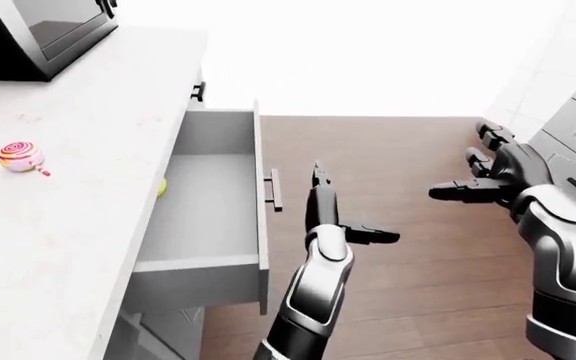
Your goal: Close the right drawer.
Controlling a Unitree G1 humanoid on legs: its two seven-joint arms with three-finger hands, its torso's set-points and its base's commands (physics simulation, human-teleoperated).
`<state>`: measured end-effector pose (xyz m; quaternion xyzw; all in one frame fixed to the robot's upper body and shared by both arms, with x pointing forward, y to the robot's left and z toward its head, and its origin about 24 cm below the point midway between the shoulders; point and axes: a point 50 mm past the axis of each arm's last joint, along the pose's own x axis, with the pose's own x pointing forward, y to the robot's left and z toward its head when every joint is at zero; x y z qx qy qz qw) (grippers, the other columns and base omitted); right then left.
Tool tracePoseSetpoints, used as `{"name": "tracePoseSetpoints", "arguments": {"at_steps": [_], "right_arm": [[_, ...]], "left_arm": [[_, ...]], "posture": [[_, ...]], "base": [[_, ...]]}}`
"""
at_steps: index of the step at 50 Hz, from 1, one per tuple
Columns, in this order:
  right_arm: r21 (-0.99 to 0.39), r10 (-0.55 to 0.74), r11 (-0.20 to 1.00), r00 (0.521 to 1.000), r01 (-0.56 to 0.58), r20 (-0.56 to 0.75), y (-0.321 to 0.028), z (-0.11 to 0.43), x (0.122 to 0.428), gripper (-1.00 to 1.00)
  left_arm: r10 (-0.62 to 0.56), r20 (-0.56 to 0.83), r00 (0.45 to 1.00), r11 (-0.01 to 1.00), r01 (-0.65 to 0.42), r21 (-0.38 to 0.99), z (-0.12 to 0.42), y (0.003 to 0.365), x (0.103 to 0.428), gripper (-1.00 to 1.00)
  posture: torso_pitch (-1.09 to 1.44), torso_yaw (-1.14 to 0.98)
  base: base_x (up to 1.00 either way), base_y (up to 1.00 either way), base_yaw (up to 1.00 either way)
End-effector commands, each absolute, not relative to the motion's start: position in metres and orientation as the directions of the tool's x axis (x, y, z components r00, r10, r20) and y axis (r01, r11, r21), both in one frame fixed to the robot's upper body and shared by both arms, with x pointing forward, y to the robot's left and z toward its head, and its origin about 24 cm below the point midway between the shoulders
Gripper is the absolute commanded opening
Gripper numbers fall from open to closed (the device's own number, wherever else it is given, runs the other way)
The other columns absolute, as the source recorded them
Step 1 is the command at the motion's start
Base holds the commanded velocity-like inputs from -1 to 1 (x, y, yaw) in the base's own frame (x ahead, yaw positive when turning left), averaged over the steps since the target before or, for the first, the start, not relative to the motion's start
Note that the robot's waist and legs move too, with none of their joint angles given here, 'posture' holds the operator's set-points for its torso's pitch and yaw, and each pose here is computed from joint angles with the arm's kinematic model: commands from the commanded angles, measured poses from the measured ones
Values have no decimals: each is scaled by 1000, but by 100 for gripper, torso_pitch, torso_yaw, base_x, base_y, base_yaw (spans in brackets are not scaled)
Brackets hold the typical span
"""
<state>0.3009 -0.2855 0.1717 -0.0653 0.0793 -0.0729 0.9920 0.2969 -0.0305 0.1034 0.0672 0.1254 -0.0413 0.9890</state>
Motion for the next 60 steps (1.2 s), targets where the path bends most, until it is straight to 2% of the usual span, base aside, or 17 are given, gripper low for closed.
{"name": "tracePoseSetpoints", "arguments": {"at_steps": [1,21,60], "right_arm": [[-165,-165,974,985,156,-46,-288,194,299,100],[-159,-168,974,985,159,-47,-290,188,295,100],[-161,-171,974,984,162,-42,-290,190,290,100]], "left_arm": [[-77,-163,984,991,93,92,117,-36,299,100],[-4,-243,970,990,38,133,66,-33,330,100],[122,-354,927,988,-78,135,29,14,345,100]], "posture": [[0,0],[0,0],[0,0]], "base": [[0,0,0],[0,0,0],[0,0,0]]}}
